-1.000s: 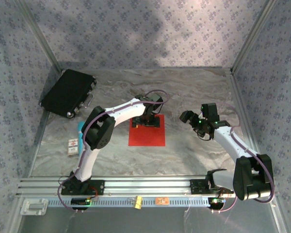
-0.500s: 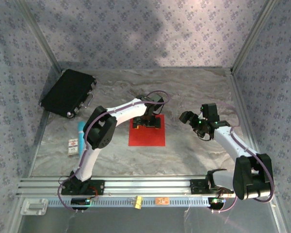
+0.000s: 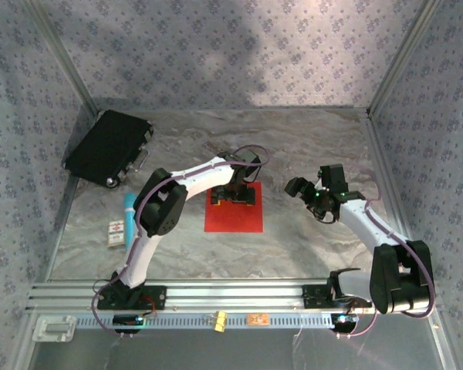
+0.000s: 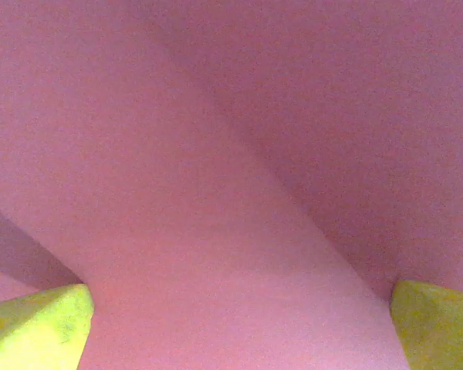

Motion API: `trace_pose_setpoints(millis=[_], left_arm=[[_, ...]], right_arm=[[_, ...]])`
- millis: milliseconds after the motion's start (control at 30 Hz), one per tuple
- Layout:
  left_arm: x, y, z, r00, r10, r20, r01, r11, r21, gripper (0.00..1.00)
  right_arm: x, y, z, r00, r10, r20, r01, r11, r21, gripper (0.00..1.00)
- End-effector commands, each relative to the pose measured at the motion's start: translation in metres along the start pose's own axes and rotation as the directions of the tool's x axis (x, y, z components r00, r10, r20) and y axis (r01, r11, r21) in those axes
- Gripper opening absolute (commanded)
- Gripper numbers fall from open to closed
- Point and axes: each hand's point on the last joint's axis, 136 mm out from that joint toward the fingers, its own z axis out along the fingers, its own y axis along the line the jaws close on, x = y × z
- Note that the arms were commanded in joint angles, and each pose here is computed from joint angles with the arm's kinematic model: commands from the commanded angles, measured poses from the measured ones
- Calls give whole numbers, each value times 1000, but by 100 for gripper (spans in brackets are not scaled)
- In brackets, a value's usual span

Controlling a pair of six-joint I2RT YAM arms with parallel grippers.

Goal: Fold a paper plane with a square sheet of paper (pick it up from the middle)
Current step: First fold the square sheet of paper in half at the center of the table.

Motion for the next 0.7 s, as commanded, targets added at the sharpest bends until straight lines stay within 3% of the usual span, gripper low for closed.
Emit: trace_pose_setpoints(millis=[0,667], left_arm=[[17,6,21,997,4,-72,-7,999,-41,98],[24,10,30,996,7,-87,-12,999,-50,97]], right_arm=[[1,0,0,1000,-6,-17,6,1000,1,99],[2,1,-2,1000,-9,-13,9,1000,7,99]])
